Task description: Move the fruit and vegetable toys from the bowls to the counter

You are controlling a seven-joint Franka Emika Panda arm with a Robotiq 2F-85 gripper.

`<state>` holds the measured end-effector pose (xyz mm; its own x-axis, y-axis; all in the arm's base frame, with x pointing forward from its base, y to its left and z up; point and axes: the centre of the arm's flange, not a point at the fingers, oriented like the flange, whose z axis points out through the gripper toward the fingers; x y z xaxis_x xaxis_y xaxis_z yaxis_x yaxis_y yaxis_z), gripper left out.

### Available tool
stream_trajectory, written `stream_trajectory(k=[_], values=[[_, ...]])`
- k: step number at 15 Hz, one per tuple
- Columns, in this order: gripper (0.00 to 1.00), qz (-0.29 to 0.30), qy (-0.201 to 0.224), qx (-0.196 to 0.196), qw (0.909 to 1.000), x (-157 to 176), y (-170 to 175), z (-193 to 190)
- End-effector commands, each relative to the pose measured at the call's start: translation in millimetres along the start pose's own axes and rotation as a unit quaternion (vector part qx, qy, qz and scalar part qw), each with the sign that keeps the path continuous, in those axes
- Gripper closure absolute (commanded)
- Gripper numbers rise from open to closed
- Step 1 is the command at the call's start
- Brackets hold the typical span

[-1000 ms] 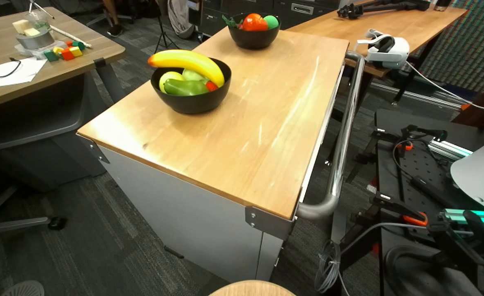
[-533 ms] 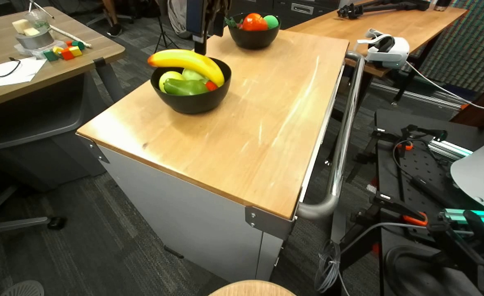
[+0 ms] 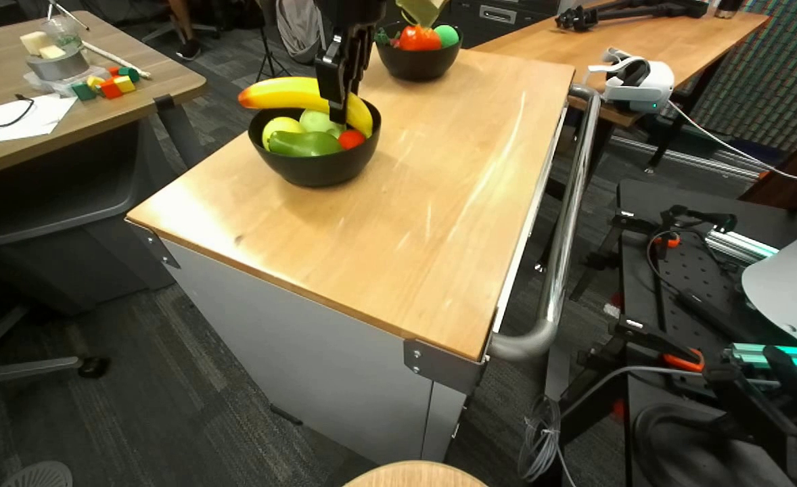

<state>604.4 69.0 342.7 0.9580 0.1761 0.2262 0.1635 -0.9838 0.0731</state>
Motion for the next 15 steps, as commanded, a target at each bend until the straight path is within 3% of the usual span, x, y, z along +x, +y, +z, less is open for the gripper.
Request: stream_trajectory(k=[1, 6, 9, 12, 15], values=[[0.86, -0.012, 0.026, -0.013, 0.9995, -1.3, -3.2, 1.0], [0.86, -0.029, 0.031, -0.004, 0.9991, -6.9, -13.5, -21.4], [0.86, -0.060, 0.022, 0.053, 0.9966, -17.6, -38.1, -62.5], [0.86, -0.112, -0.004, 0.134, 0.9846, -31.6, -69.0, -105.2], [0.86, -0.163, -0.046, 0.195, 0.9661, -48.9, -91.0, -128.4]])
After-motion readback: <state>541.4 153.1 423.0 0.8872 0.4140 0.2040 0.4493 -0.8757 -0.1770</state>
